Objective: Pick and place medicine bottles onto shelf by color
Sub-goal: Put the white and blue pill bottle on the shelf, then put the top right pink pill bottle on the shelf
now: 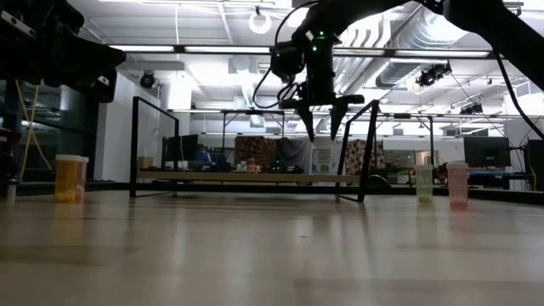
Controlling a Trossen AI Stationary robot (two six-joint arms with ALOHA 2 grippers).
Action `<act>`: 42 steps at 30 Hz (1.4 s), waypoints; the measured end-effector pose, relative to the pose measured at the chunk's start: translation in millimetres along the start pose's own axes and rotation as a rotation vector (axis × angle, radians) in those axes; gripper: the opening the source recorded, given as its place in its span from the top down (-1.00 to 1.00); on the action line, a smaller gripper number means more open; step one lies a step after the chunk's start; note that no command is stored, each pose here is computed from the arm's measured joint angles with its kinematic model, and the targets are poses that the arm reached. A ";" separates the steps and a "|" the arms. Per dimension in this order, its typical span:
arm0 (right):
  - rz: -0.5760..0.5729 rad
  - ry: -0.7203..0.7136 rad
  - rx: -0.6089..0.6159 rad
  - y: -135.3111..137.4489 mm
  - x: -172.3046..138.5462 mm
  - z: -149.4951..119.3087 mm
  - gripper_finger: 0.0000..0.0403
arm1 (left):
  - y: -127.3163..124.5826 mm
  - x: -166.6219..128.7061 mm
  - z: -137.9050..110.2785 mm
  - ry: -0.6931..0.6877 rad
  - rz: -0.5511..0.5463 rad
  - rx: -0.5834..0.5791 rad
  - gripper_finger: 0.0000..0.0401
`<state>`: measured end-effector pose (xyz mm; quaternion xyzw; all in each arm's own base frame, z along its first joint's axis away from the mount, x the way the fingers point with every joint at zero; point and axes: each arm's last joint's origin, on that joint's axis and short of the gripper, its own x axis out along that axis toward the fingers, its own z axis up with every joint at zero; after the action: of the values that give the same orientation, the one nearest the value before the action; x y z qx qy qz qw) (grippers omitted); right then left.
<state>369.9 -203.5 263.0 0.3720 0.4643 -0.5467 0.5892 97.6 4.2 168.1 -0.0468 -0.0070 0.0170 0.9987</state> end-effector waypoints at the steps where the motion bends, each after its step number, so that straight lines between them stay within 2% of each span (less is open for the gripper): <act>1: 0.007 -0.007 0.003 -1.5 -3.8 0.3 -0.07 | 0.0 0.0 0.0 0.000 0.000 0.000 0.98; 6: 0.043 -0.033 0.015 -9.7 -21.8 2.1 -0.07 | 0.0 0.0 -0.1 0.000 0.000 0.000 0.98; 10: 0.103 -0.083 -0.030 -15.5 -40.3 4.2 -0.07 | 0.0 0.0 0.0 0.000 0.000 0.000 0.98; 14: 0.188 -0.088 -0.219 -17.6 -64.9 -7.0 -0.07 | 0.0 0.0 -0.1 0.000 0.000 0.000 0.98; 17: 0.222 -0.056 -0.438 -15.5 -84.9 -32.4 -0.07 | 0.0 0.0 -0.1 0.000 0.000 0.000 0.98; 21: 0.195 -0.009 -0.665 -18.0 -111.5 -75.2 -0.07 | 0.0 0.0 -0.1 0.000 0.000 0.000 0.98; 24: 0.173 0.024 -0.772 -20.4 -128.8 -108.2 -0.07 | 0.0 0.0 -0.1 0.001 0.000 0.000 0.98; 28: 0.255 0.006 -0.849 -27.0 -154.5 -147.5 -0.07 | 0.0 0.0 -0.1 0.000 0.000 0.000 0.98; 31: 0.239 0.016 -0.840 -47.5 -158.2 -174.0 -0.07 | 0.0 0.0 -0.1 0.000 -0.001 0.000 0.98; 34: 0.199 0.033 -0.774 -78.4 -151.3 -196.8 -0.07 | 0.0 0.0 -0.1 0.001 -0.001 0.000 0.98; 37: 0.166 0.055 -0.695 -110.5 -134.4 -216.0 -0.07 | 0.0 0.0 -0.1 0.000 -0.001 0.000 0.98; 42: 0.218 0.017 -0.576 -149.5 -104.6 -231.5 -0.07 | 0.0 0.0 -0.1 0.000 -0.001 0.000 0.98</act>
<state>192.5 28.0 305.5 0.2421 0.5622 -0.3230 0.7218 97.6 4.1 167.9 -0.0468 -0.0068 0.0165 0.9987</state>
